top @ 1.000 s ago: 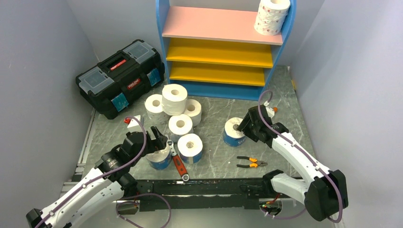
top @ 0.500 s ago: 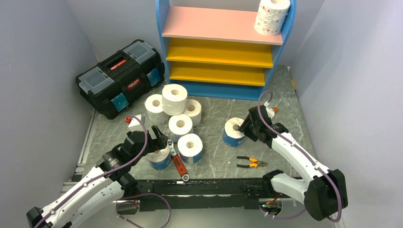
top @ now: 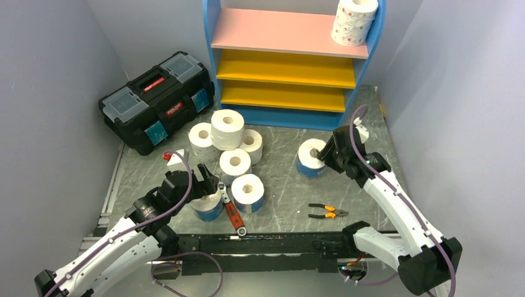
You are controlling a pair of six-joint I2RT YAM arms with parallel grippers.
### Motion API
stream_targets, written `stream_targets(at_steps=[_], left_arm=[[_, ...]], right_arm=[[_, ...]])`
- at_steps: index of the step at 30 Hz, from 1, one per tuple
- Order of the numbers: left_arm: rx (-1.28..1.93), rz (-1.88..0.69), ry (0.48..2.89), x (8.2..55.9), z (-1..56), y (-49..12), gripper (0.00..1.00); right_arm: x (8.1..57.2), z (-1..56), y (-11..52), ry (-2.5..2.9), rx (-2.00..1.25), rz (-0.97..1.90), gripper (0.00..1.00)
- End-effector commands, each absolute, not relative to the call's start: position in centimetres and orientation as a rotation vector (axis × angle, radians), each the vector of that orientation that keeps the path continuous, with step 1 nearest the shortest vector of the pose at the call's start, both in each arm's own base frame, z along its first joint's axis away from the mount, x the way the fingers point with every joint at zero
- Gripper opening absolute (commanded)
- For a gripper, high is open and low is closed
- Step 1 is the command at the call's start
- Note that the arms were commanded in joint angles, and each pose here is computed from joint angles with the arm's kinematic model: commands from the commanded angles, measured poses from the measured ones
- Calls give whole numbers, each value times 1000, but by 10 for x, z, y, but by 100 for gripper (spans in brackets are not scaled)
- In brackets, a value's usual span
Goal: Place and organize the paper towels onto the shelf
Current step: Pick up the paper towel from the center of the board.
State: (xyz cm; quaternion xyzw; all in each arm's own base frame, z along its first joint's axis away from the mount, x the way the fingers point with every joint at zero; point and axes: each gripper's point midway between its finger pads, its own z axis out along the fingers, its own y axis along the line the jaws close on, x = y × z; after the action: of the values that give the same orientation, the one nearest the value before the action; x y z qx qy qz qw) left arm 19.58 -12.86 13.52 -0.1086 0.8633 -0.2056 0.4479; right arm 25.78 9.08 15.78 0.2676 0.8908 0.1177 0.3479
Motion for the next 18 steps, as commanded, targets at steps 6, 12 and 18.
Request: stream_targets(at_steps=[6, 12, 18], left_arm=[[-251, -545, 2211, 181, 118, -133, 96], [-239, -536, 2206, 181, 123, -130, 96], [-237, -529, 2189, 180, 129, -127, 97]], right_arm=[[296, 271, 66, 2021, 708, 328, 28], [324, 312, 58, 1912, 774, 398, 26], [352, 353, 59, 1823, 808, 475, 26]])
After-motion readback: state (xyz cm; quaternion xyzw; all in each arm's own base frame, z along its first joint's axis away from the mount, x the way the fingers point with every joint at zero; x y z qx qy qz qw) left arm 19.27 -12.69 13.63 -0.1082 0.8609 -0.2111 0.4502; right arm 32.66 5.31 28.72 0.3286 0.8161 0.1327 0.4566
